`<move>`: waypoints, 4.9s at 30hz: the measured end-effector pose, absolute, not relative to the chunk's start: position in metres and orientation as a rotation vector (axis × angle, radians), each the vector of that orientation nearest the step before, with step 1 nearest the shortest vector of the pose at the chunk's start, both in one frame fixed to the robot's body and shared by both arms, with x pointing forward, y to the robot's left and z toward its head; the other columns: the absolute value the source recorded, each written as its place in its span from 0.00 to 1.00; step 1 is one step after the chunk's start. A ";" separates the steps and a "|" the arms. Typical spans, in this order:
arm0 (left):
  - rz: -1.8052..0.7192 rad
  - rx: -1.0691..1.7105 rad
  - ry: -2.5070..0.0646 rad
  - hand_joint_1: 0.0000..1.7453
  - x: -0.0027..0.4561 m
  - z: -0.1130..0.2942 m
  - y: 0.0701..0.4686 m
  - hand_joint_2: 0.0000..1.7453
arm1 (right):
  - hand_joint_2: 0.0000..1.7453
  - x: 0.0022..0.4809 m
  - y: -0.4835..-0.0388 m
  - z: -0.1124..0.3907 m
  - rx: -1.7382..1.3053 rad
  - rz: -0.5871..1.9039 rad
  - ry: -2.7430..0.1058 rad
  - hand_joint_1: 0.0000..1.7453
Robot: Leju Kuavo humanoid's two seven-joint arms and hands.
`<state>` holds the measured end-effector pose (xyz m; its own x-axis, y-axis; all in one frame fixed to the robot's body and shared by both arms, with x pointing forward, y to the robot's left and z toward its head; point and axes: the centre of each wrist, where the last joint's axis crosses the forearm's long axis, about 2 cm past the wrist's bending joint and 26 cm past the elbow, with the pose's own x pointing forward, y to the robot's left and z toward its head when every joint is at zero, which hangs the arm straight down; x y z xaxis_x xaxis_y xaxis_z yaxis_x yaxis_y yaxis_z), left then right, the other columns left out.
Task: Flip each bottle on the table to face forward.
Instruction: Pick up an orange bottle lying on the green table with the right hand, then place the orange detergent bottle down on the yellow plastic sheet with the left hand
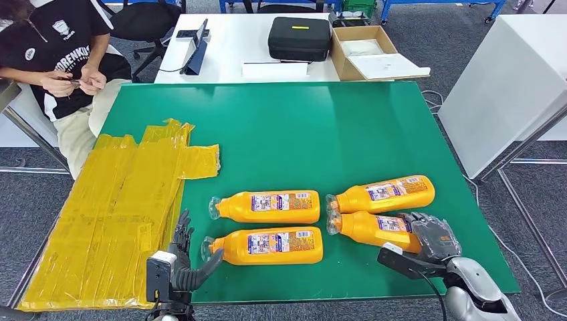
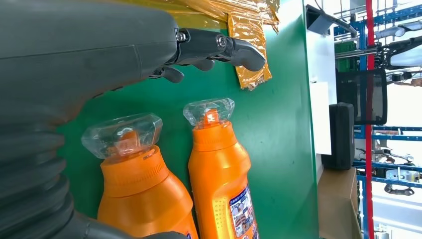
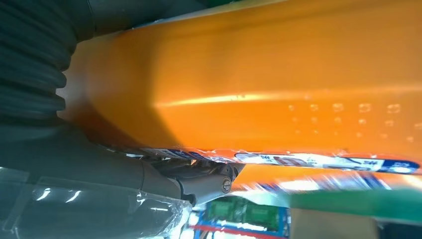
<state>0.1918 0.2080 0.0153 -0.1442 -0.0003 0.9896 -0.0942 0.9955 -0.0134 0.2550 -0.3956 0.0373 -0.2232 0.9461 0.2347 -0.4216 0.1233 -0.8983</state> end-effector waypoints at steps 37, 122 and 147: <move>-0.053 -0.037 -1.784 0.00 0.208 0.037 0.187 1.00 | 1.00 0.244 -0.234 0.055 -0.355 0.567 -1.924 1.00; -0.293 -0.573 -2.007 1.00 0.286 0.160 0.113 1.00 | 1.00 0.243 -0.082 0.068 -0.236 0.676 -2.074 1.00; -0.152 -0.492 -2.083 1.00 0.278 0.157 0.140 1.00 | 1.00 0.217 -0.087 0.103 -0.090 0.533 -2.182 0.00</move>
<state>0.2782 0.1405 0.1566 -0.4628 0.2840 0.8397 0.4031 0.9111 -0.0860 0.2168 -0.0868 0.1028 -0.6240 0.2479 0.7411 -0.1214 0.9061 -0.4054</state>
